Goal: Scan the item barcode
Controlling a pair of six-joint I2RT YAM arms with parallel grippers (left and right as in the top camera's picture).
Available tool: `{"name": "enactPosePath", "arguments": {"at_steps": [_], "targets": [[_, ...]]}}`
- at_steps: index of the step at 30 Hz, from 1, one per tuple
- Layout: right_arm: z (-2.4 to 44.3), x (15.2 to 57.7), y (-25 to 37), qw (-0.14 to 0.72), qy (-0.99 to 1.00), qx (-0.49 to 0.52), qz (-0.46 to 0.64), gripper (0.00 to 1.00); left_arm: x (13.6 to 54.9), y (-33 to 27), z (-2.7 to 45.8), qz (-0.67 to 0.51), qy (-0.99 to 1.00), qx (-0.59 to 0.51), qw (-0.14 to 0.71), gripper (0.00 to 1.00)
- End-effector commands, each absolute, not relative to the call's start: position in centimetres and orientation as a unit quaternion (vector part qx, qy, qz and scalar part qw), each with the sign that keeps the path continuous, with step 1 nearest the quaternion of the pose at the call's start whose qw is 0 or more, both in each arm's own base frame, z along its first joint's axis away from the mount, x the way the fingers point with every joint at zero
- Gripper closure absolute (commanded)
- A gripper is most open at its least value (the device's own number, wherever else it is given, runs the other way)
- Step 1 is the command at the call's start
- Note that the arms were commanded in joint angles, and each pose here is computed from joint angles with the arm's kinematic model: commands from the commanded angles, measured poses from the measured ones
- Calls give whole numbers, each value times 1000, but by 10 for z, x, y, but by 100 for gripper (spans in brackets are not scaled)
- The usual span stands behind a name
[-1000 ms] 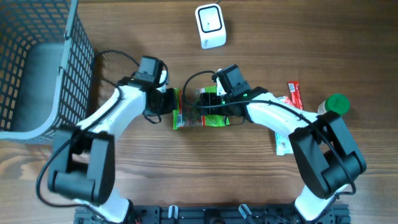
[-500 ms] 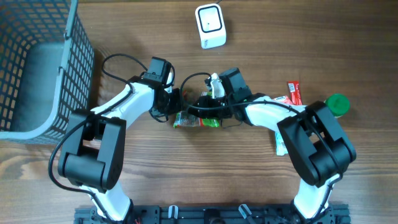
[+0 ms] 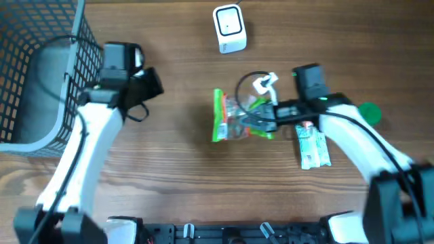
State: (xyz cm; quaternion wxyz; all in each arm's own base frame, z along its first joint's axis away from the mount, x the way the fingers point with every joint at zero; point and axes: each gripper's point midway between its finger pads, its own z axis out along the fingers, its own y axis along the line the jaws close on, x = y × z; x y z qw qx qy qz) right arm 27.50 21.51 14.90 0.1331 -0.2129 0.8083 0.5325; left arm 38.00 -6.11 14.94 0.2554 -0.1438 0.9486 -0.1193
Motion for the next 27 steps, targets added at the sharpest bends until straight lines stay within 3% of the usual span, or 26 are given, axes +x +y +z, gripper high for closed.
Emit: {"name": "enactPosePath", "arguments": {"at_steps": [1,7,9,10,11,12,19,27], "targets": [[212,254,196,239,743,-300,549,96,379,-42,180,-89,945,-84,305,96],[264,224,191,301,708,-334,544,96,385,-34,179,-77,944,-64,314,86],[264,224,191,302,708,-335,544,96,385,-32,179,-73,945,-58,315,72],[264,224,191,303,707,-336,543,96,385,-32,179,-72,945,-58,315,53],[264,225,191,304,707,-336,543,96,386,-30,179,-66,944,-60,316,17],[264,225,191,304,707,-336,543,96,386,-27,179,-59,944,-63,317,0],[262,227,190,304,713,-333,537,96,384,-26,178,-55,946,-64,314,0],[234,251,176,303,787,-288,454,96,384,-26,178,-55,946,-64,314,0]]}}
